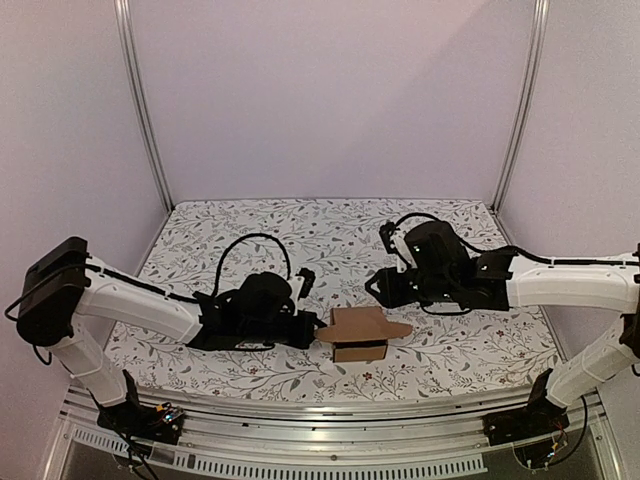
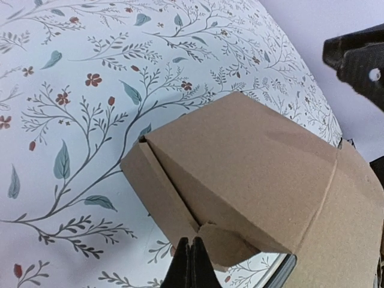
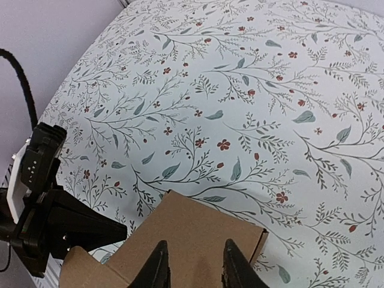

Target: Fold the paper box

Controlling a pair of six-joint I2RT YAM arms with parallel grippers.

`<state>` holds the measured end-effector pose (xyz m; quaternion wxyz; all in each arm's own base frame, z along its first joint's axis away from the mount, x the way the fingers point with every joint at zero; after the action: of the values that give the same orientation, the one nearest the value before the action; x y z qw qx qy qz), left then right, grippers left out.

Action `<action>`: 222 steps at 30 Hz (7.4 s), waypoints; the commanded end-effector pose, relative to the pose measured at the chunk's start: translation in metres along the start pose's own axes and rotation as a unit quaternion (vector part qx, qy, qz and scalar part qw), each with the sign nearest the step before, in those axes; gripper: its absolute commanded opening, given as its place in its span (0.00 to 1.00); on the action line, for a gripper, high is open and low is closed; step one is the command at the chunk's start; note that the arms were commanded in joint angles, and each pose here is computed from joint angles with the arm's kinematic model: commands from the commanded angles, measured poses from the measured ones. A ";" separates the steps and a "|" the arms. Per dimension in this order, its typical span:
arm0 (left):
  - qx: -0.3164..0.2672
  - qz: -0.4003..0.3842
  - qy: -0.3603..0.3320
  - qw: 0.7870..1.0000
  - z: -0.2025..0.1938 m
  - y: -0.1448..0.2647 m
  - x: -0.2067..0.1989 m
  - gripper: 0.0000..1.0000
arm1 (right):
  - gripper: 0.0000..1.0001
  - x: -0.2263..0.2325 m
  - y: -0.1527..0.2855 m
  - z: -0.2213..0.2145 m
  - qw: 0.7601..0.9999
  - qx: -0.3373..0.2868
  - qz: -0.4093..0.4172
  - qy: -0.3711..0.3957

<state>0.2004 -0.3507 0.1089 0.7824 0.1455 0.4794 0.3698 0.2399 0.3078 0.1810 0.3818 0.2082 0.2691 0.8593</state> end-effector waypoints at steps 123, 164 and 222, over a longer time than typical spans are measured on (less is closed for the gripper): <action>0.222 -0.144 0.284 0.922 0.027 -0.022 -0.043 0.38 | 0.38 0.013 -0.022 -0.061 0.970 0.110 0.115 -0.181; 0.219 0.065 0.175 0.958 -0.003 -0.004 0.033 0.35 | 0.21 -0.008 -0.037 -0.087 0.980 0.167 0.019 -0.102; 0.184 0.099 0.093 0.973 0.028 -0.003 -0.011 0.56 | 0.03 0.026 -0.055 -0.106 0.982 0.151 0.055 -0.102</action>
<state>0.2214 -0.3591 0.1177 0.6416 0.2855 0.6228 0.3449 0.2083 0.3452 0.1037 0.3115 0.3588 0.2831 0.8332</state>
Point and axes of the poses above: each gripper's point midway between its finger pads, its own y axis back along the fingers, its own x axis along the line the jaws close on, z = x × y, the point moved 4 cm from there along y, back along the fingers, and after that the axes turned 15 degrees about y, right-handed, at the moved point
